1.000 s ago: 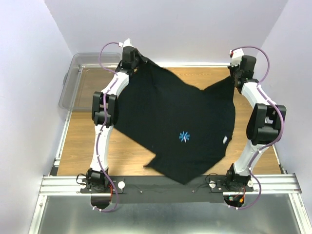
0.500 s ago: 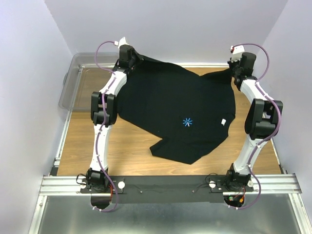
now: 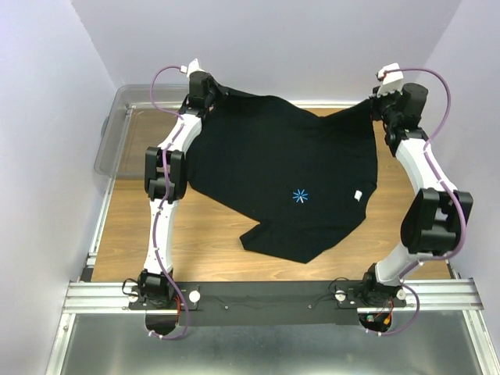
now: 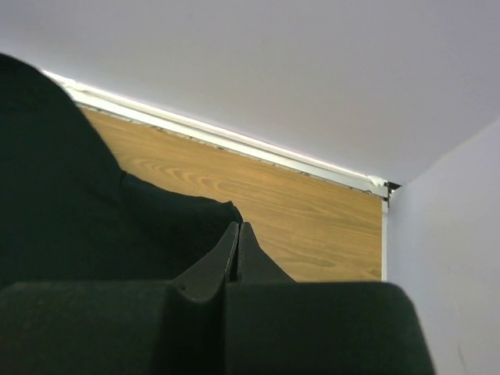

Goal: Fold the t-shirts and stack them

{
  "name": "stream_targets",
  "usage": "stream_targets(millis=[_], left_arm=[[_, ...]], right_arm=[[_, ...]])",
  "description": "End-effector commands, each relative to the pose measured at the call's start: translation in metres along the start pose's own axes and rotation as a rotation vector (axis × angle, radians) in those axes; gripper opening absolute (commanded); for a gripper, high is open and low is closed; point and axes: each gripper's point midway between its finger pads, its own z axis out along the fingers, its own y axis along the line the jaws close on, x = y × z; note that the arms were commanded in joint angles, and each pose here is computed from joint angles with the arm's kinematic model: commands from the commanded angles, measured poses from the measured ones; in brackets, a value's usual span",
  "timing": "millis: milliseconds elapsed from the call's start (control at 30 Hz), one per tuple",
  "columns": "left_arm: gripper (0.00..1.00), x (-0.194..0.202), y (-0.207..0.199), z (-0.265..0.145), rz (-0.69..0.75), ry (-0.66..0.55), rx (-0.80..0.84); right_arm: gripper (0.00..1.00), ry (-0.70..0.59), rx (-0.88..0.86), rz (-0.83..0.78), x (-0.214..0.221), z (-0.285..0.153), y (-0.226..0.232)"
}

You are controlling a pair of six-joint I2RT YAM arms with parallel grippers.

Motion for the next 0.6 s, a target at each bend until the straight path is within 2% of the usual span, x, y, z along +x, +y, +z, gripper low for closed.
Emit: stream_targets(millis=[0, 567], left_arm=[[0.00, -0.005, 0.014, 0.009, -0.032, -0.039, -0.022], [0.00, -0.007, 0.029, 0.019, -0.107, -0.062, -0.044]], right_arm=[[0.00, -0.021, -0.071, 0.004, -0.002, -0.019, 0.017], [0.01, -0.020, -0.178, -0.008, 0.018, -0.070, 0.055]])
